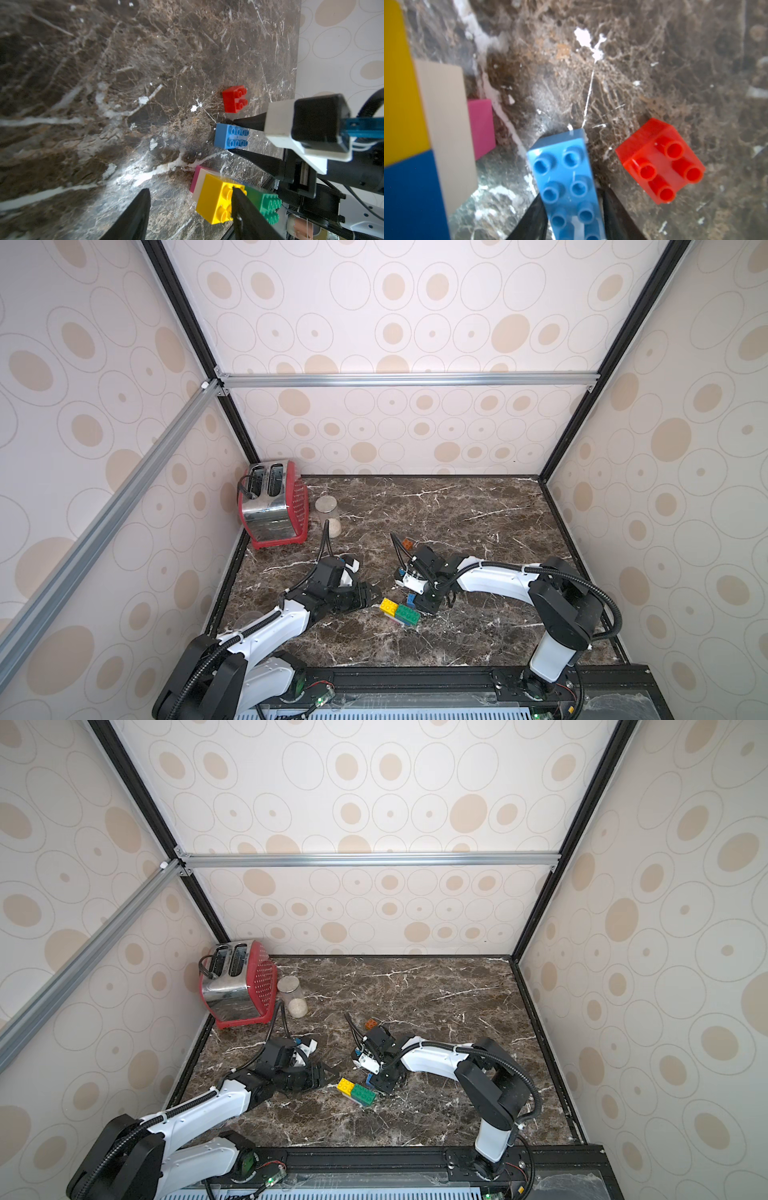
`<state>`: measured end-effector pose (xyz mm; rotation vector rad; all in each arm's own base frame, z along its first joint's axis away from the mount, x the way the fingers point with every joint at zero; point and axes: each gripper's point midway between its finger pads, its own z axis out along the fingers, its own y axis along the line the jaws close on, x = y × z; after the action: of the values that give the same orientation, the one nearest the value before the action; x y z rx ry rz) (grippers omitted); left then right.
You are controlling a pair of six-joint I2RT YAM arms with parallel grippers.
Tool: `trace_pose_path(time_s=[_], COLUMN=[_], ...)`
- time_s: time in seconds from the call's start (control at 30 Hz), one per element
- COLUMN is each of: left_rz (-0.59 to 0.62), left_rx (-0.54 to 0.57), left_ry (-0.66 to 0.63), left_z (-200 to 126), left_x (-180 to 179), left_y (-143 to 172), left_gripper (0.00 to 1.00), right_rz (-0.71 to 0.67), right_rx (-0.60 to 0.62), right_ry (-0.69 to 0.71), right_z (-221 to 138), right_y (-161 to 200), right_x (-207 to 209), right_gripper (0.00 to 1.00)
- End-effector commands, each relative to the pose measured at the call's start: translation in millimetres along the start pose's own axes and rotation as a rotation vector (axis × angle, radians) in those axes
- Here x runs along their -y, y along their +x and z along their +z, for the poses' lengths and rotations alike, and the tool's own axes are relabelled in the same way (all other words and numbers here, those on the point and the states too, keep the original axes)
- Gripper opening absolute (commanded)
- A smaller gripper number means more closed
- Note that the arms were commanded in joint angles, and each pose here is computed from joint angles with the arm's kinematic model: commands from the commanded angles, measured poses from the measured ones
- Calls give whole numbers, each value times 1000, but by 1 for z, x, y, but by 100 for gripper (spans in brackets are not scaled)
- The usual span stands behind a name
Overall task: Assemble a heart with lego
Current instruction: Pick up the lego brick from the center of the board, then adjust the lego brick at the center of the board.
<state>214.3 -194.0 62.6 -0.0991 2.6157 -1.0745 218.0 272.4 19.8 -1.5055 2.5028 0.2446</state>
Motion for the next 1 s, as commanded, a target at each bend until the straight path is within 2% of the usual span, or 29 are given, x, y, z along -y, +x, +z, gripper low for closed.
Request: trace_pose_path(time_s=[0.0, 0.17, 0.27, 0.57, 0.63, 0.7, 0.77, 0.97], left_rz=[31, 36, 38, 41, 42, 43, 42, 37], left_rx=[20, 18, 15, 10, 10, 9, 8, 15], left_ry=[19, 17, 21, 27, 28, 30, 33, 37], left_z=[-3, -2, -1, 0, 0, 1, 1, 1], left_x=[9, 8, 9, 8, 8, 9, 9, 8], left_y=[-9, -9, -10, -8, -8, -8, -8, -7], left_gripper=[62, 62, 62, 62, 62, 62, 62, 62], right_rz=[23, 64, 176, 428, 439, 437, 422, 407], right_rx=[-26, -51, -79, -206, -209, -213, -225, -249], right_ry=[22, 101, 127, 160, 153, 157, 147, 117], right_z=[-2, -17, -29, -11, -11, -14, -17, -18], right_y=[7, 19, 25, 57, 59, 58, 56, 53], right_x=[2, 8, 16, 18, 15, 15, 14, 10], right_gripper=[37, 29, 28, 28, 32, 43, 47, 46])
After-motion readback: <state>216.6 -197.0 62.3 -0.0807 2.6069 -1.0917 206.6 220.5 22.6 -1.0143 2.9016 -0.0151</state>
